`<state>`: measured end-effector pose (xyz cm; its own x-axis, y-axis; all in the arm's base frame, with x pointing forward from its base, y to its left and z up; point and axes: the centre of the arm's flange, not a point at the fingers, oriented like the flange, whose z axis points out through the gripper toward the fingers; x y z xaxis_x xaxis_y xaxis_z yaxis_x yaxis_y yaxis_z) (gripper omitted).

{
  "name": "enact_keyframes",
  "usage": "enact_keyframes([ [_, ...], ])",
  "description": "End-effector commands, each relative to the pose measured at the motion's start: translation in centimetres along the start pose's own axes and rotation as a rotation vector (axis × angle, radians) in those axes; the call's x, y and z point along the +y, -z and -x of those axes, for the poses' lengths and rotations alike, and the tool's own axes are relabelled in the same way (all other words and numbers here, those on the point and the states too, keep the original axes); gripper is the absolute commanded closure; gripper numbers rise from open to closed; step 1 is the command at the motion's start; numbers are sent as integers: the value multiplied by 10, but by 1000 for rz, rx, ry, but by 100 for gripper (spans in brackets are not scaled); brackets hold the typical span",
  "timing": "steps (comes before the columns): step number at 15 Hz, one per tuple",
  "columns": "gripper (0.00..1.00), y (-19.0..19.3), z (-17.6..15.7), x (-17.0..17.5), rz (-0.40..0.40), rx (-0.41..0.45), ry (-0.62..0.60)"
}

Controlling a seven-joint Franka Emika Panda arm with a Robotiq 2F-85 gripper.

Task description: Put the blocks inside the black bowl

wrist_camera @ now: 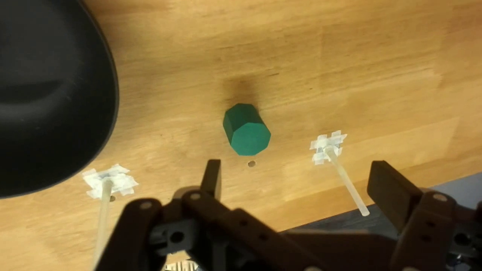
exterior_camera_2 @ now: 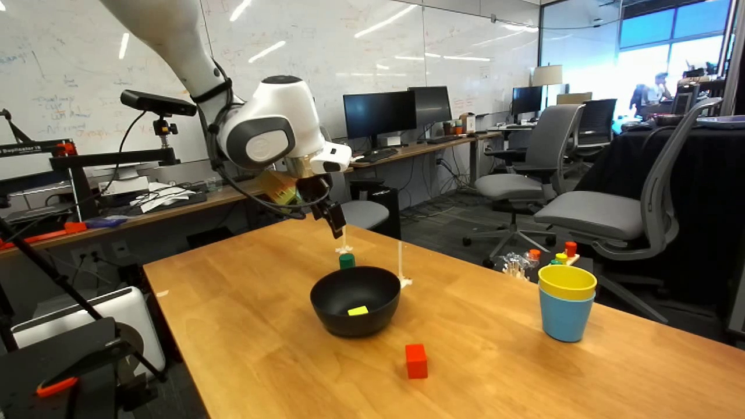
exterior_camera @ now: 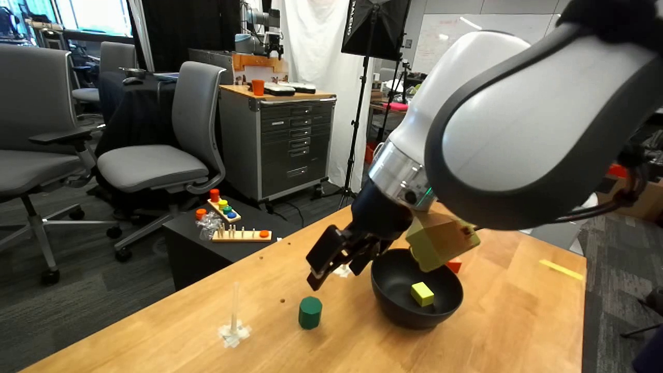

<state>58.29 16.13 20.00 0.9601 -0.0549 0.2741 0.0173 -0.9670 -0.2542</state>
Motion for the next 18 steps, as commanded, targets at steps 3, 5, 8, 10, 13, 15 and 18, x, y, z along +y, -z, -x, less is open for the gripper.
enact_keyframes([
  [3, 0, -52, -27, 4, 32, 58, -45],
  [5, 0, -64, -35, 10, 45, 55, -75],
  [8, 0, -77, -45, 16, 57, 49, -125],
  [10, 0, -84, -47, 17, 53, 35, -147],
  [13, 0, -94, -44, 12, 44, -1, -170],
  [15, 0, -99, -42, 9, 41, -22, -182],
  [18, 0, -106, -42, 7, 43, -38, -195],
])
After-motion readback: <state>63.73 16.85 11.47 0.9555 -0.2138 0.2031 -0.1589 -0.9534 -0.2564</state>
